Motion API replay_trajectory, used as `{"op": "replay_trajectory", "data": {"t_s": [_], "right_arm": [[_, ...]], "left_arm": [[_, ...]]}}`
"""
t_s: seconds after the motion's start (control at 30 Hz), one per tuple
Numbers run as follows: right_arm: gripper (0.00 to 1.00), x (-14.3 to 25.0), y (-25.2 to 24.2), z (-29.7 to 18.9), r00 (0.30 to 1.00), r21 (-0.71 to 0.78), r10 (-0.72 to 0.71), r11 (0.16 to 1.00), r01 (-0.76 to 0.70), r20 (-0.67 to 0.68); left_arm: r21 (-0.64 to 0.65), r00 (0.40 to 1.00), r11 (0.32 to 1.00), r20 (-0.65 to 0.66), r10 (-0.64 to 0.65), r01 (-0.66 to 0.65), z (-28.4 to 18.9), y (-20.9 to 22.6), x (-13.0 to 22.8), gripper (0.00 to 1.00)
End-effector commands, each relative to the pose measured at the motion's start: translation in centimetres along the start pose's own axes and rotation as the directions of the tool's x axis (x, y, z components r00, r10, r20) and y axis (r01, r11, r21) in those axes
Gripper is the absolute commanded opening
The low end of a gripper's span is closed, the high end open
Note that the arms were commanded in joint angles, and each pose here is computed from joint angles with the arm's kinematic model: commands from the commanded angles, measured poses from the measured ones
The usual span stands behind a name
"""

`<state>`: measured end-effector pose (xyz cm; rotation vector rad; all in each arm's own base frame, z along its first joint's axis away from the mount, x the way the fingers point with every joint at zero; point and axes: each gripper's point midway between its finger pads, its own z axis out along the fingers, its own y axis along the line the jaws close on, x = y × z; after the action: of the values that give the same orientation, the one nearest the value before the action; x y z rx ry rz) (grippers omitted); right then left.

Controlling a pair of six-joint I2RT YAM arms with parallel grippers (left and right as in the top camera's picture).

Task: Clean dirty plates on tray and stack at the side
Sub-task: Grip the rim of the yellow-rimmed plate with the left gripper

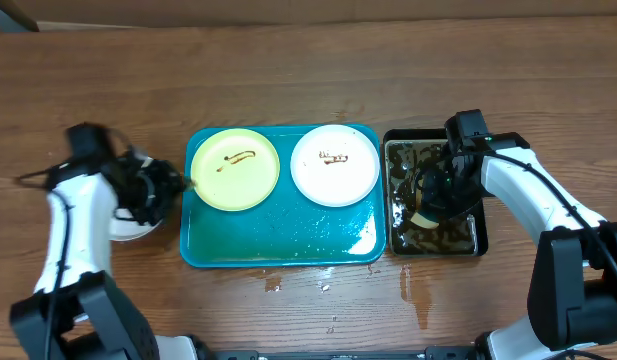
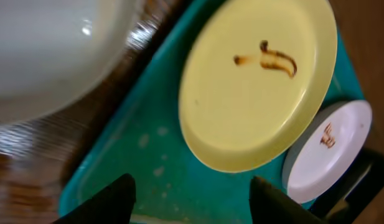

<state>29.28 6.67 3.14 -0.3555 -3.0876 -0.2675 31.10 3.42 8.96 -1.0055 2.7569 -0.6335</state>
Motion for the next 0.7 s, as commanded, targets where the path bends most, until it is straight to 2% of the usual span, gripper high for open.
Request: {"op": "replay_trajectory", "data": {"t_s": [0.0, 0.33, 0.67], "right_arm": [[0.04, 0.1, -0.1, 0.0, 1.0, 0.002, -0.005, 1.0, 0.005, -0.001], [0.04, 0.2, -0.2, 0.0, 1.0, 0.004, -0.004, 1.0, 0.005, -0.006], [0.07, 0.2, -0.2, 0.0, 1.0, 0.004, -0.004, 1.0, 0.004, -0.005]], "left_arm": [[-0.084, 1.0, 0.996, -0.012, 0.019, -0.02, 1.2, -1.4, 1.6, 0.63], [-0.27, 0.999, 0.962, -0.006, -0.041, 0.038, 4.7, -2.3, 4.3, 0.6], [-0.299, 0.998, 0.953, -0.032, -0.059, 0.047, 7.7, -2.1, 4.3, 0.58]]}}
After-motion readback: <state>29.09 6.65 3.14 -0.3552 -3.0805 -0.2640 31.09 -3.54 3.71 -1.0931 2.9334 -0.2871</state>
